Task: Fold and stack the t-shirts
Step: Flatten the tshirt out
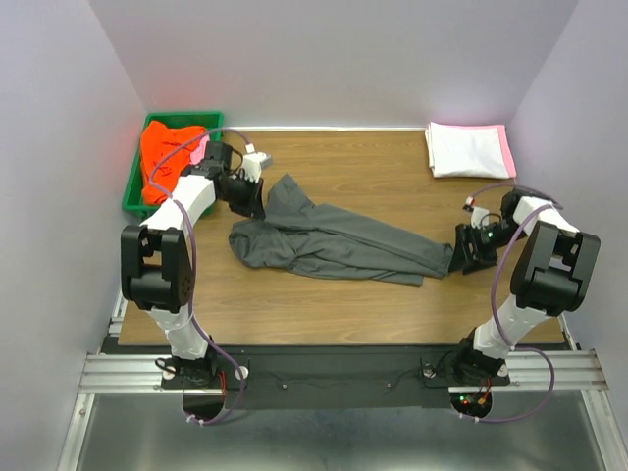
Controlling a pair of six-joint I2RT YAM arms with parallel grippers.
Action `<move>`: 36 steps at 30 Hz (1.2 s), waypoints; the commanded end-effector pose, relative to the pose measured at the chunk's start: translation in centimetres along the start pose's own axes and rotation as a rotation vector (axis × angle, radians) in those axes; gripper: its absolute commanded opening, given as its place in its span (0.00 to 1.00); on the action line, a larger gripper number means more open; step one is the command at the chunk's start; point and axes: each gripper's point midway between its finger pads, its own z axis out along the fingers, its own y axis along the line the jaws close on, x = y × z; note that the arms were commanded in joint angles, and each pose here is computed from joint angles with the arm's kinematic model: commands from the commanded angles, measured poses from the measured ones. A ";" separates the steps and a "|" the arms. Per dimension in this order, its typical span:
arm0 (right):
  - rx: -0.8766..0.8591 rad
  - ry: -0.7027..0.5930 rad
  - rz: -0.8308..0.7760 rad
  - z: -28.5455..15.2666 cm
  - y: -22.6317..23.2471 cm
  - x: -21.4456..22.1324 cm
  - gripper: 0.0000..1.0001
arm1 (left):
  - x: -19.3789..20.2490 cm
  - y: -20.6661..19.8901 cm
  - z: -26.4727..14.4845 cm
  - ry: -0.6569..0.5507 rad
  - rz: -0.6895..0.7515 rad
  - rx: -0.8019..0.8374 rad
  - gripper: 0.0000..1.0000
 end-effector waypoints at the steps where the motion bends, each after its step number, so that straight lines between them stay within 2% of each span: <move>1: 0.028 0.022 -0.031 -0.7 0.0 1.1 0.65 | 1.6 -0.2 -0.7 0.014 0.061 -0.020 0.00; 6: -0.033 -0.046 0.066 -1.1 1.0 -1.7 0.63 | 0.7 -0.1 -0.6 -0.005 0.061 -0.021 0.00; 9: -0.066 -0.067 0.114 -1.0 1.3 -3.0 0.53 | 0.2 0.0 -0.6 -0.012 0.064 -0.023 0.00; 14: -0.057 -0.046 0.165 -0.2 0.6 -2.8 0.44 | -0.2 0.0 -0.6 -0.024 0.062 -0.021 0.00; 30: -0.026 -0.024 0.236 2.5 -0.7 -1.0 0.39 | -1.1 0.0 -0.4 -0.048 0.048 -0.010 0.00; 36: -0.044 -0.046 0.250 2.7 -0.6 -1.8 0.38 | -1.2 0.0 -0.4 -0.049 0.044 -0.010 0.00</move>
